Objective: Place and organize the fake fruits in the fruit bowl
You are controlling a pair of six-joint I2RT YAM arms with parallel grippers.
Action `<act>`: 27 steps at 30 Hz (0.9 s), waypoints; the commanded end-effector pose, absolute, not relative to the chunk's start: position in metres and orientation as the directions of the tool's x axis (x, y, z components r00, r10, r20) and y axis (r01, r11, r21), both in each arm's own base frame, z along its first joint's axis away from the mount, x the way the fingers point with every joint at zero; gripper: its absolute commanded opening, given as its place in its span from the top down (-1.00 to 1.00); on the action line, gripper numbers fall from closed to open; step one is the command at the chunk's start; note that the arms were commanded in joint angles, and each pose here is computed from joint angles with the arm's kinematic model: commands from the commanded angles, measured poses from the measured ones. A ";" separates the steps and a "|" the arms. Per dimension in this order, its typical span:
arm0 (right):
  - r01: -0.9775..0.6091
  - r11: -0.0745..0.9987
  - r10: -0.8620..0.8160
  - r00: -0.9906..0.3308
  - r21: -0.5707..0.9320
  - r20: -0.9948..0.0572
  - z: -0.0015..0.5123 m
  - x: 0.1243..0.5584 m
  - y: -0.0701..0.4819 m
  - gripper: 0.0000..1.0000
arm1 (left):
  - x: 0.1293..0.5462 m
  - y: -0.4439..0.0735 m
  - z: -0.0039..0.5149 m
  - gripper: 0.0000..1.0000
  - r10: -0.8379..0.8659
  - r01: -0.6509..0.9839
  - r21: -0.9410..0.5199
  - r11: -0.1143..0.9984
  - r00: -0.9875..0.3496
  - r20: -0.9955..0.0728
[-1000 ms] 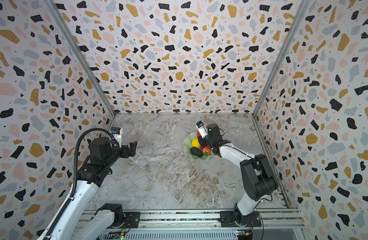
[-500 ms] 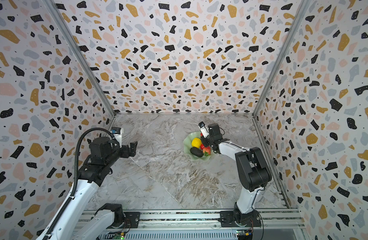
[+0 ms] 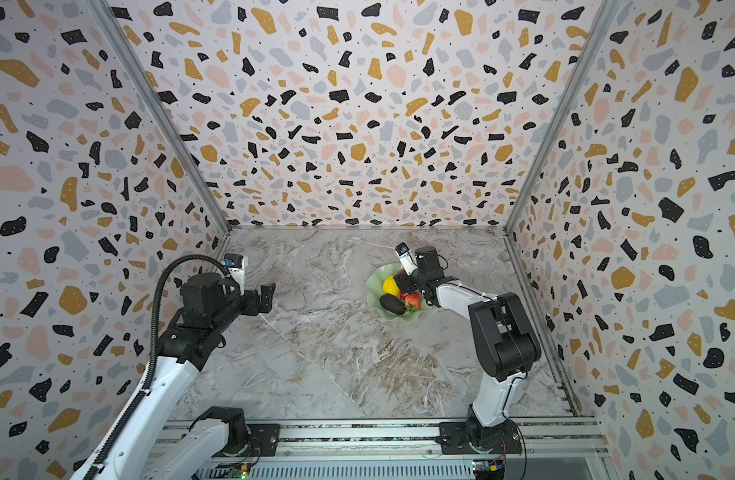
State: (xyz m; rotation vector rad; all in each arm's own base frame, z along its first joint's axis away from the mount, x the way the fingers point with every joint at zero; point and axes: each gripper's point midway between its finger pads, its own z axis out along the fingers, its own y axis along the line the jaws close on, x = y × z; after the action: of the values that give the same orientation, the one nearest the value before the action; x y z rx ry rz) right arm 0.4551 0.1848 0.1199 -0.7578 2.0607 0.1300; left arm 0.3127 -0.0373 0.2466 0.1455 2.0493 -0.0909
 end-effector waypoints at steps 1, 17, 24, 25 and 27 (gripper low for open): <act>-0.519 0.824 -0.433 -0.318 -0.228 -0.843 0.178 0.439 0.174 -0.81 | 0.316 -0.035 0.252 -0.99 0.060 0.131 0.003 0.991 -0.436 -0.898; 0.165 0.985 0.051 0.023 0.054 -0.998 0.225 0.304 0.003 -0.98 | 0.324 -0.020 0.309 -0.99 -0.290 0.008 -0.292 0.957 -0.077 -0.954; 0.256 0.966 0.030 -0.006 0.028 -1.000 0.178 0.309 -0.025 -0.98 | 0.330 0.040 0.243 -0.99 -0.207 -0.347 -0.198 0.917 0.010 -0.978; 0.259 0.966 0.010 -0.026 0.003 -1.000 0.171 0.313 -0.025 -0.98 | 0.326 0.048 0.233 -0.99 -0.172 -0.393 -0.160 0.905 0.006 -0.985; 0.256 0.966 -0.014 -0.040 -0.024 -0.999 0.159 0.318 -0.024 -0.98 | 0.318 0.054 0.217 -0.99 -0.131 -0.416 -0.132 0.900 0.032 -0.991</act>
State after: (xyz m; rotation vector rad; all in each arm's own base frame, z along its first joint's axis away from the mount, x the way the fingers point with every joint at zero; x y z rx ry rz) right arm 0.3090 -0.0207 0.1296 0.1693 1.7402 -0.2142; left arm 0.3277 0.0274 0.1894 -0.3690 1.7454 0.0935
